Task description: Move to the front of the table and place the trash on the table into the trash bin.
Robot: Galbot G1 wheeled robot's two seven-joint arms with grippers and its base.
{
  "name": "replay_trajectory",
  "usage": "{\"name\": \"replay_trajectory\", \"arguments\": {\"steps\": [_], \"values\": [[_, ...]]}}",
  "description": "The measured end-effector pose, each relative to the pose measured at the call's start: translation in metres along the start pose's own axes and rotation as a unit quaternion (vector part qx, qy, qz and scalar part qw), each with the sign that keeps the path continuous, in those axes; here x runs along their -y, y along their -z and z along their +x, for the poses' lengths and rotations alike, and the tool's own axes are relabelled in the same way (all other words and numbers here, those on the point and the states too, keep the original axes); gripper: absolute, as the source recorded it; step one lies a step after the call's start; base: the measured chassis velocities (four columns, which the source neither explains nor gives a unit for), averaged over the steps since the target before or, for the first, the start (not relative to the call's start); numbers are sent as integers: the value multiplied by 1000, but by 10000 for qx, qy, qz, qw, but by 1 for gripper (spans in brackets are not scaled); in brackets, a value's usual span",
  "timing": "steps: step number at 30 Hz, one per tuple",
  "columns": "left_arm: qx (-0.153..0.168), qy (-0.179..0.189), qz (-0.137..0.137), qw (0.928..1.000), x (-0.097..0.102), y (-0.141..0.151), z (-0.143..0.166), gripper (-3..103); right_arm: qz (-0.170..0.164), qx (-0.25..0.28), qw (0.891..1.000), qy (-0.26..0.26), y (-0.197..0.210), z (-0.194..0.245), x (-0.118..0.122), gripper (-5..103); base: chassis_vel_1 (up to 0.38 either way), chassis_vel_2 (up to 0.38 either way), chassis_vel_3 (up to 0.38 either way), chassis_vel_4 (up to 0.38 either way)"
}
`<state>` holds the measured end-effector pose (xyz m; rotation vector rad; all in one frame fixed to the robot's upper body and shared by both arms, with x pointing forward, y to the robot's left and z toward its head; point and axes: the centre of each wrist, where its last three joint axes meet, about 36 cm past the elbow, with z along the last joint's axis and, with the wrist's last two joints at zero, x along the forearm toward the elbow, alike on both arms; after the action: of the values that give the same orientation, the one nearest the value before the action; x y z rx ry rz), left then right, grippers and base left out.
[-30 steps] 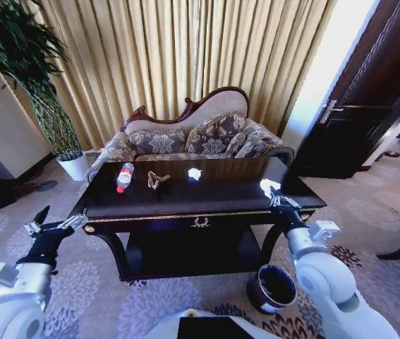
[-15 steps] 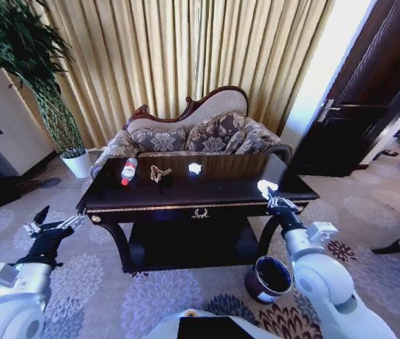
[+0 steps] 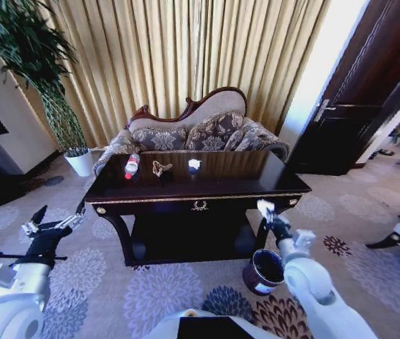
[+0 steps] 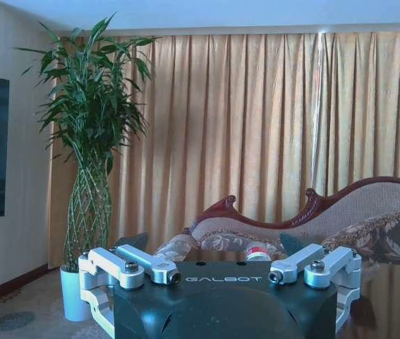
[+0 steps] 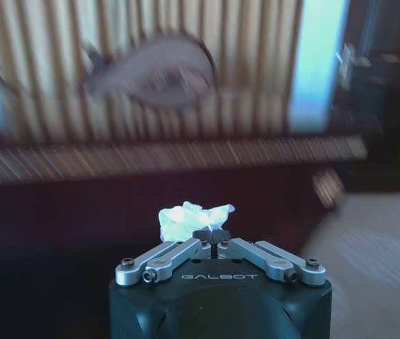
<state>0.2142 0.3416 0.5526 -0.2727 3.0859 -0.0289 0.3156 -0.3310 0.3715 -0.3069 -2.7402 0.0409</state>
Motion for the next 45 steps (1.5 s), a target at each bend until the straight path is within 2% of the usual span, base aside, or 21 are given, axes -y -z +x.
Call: {"name": "replay_trajectory", "arguments": {"steps": [2, 3, 5, 6, 8, 11, 16, 22, 23, 25, 26, 29, 31, 32, 35, 36, 38, 41, 43, 44, 45], "values": [[12, 9, 3, 10000, 0, 0, 0, 100, 122, -486, 9983, -300, -48, -21, 20, 0, 0, 0, 0, 0], [12, 9, 3, 10000, 0, 0, 0, 100, 122, -486, 9983, -300, -48, -21, 20, 0, 0, 0, 0, 0], [19, 10, 17, 10000, 0, 0, 0, 100, 159, -823, 9954, -455, -85, -41, 35, 0, 0, 0, 0, 0], [19, 10, 17, 10000, 0, 0, 0, 100, 159, -823, 9954, -455, -85, -41, 35, 0, 0, 0, 0, 0], [21, 4, 44, 10000, 2, -1, 0, 100, 145, -1269, 9896, -662, -124, -68, 49, 0, 0, 0, 0, 0], [23, -6, 52, 10000, 2, -1, -1, 100, 158, -1510, 9854, -774, -144, -83, 54, 0, 0, 0, 0, 0], [23, -1, 49, 10000, 2, -1, -1, 100, 146, -1721, 9815, -830, -150, -99, 53, 0, 0, 0, 0, 0], [-15, 39, 74, 10000, 2, -3, 2, 100, 384, -1900, 9765, -944, -157, -116, 55, 0, 0, 0, 0, 0], [-12, 38, 77, 10000, 2, -3, 2, 100, 443, -1935, 9751, -983, -157, -119, 56, 3, 0, 0, 0, 0], [-7, 37, 82, 10000, 2, -3, 2, 100, 486, -1942, 9746, -1008, -156, -121, 56, 3, 0, 0, 0, 0], [-6, 34, 95, 9999, 3, -3, 1, 100, 537, -1940, 9741, -1026, -156, -121, 55, 13, 0, 0, 0, 0], [-6, 29, 105, 9999, 3, -4, 2, 100, 570, -1934, 9739, -1039, -156, -121, 53, 18, 0, 0, 0, 0], [0, 8, 109, 9999, 3, -4, 2, 100, 580, -1912, 9743, -1043, -155, -122, 51, 28, 0, 0, 0, 0], [0, 8, 109, 9999, 3, -4, 2, 100, 580, -1912, 9743, -1043, -155, -122, 51, 28, 0, 0, 0, 0], [8, -9, 103, 9999, 3, -4, 2, 100, 574, -1881, 9749, -1045, -153, -122, 49, 45, 0, 0, 0, 0], [8, -9, 103, 9999, 3, -4, 2, 100, 574, -1881, 9749, -1045, -153, -122, 49, 45, 0, 0, 0, 0], [11, -11, 102, 9999, 3, -4, 1, 100, 572, -1870, 9751, -1041, -153, -122, 49, 56, 0, 0, 0, 0], [11, -14, 106, 9999, 3, -4, 1, 100, 565, -1874, 9752, -1037, -153, -120, 48, 61, 0, 0, 0, 0], [5, -20, 106, 9999, 3, -4, 2, 100, 545, -1875, 9753, -1035, -154, -119, 48, 72, 0, 0, 0, 0], [5, -20, 106, 9999, 3, -4, 2, 100, 545, -1875, 9753, -1035, -154, -119, 48, 72, 0, 0, 0, 0], [3, -23, 105, 9999, 3, -4, 2, 100, 535, -1873, 9754, -1035, -154, -118, 48, 78, 0, 0, 0, 0]]}}
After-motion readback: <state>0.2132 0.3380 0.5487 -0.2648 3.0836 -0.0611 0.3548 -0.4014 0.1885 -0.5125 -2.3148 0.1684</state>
